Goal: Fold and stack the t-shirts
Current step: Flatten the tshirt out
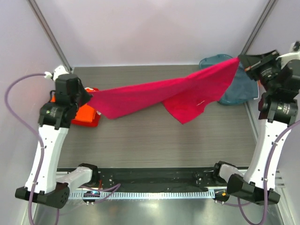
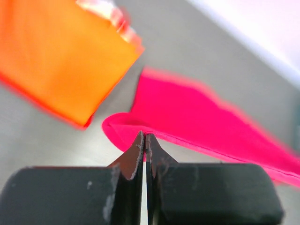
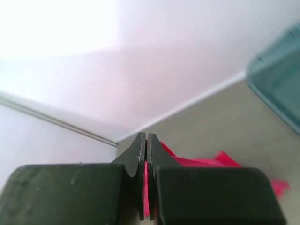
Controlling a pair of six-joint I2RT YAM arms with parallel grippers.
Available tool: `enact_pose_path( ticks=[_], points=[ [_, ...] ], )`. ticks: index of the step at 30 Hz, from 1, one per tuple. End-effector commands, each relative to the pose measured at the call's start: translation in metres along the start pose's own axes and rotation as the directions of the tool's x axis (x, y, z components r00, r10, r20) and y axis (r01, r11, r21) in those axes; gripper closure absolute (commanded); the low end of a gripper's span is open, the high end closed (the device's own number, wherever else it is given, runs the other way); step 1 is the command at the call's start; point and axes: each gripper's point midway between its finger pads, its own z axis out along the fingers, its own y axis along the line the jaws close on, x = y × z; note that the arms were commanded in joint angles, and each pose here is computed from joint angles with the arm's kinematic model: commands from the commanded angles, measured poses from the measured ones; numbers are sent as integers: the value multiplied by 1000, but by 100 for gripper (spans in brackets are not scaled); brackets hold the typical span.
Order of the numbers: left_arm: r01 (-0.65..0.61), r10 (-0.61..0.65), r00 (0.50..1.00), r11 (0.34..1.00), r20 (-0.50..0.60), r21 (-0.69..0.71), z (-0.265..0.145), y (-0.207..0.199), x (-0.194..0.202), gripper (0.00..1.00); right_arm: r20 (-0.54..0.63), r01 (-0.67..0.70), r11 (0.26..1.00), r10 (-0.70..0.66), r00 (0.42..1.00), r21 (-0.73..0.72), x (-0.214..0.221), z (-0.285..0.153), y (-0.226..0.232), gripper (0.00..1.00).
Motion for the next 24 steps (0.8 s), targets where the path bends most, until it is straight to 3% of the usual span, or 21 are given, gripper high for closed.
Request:
enact_pose_path(
  ticks=[1,5,8,10,13,16,19,24],
  points=[
    [16,-29,994,992,107,123,-53,-18,-49,100,115,107,963,-80,990,-249,-40,-50,100,99],
    [48,-136,963,937,232,346,-132,-37,-90,100,246,242,892,-154,957,-382,-54,-121,172,99],
    [5,-241,906,828,348,560,-203,-50,-117,100,345,319,856,-180,921,-407,-53,-166,198,99],
    [-3,-311,867,779,390,627,-237,-41,-120,100,412,337,852,-162,897,-400,-56,-191,208,99],
    [-10,-368,817,761,444,649,-264,-28,-129,100,522,398,822,-148,840,-407,-59,-238,231,99],
    [12,-378,789,798,484,603,-272,-12,-137,100,568,449,793,-163,807,-411,-61,-259,246,99],
    [65,-330,826,861,457,504,-239,-9,-136,100,582,436,799,-136,802,-413,-70,-265,252,99],
    [109,-205,920,953,335,283,-157,-10,-110,100,408,255,877,-75,910,-407,-72,-188,213,99]
  ],
)
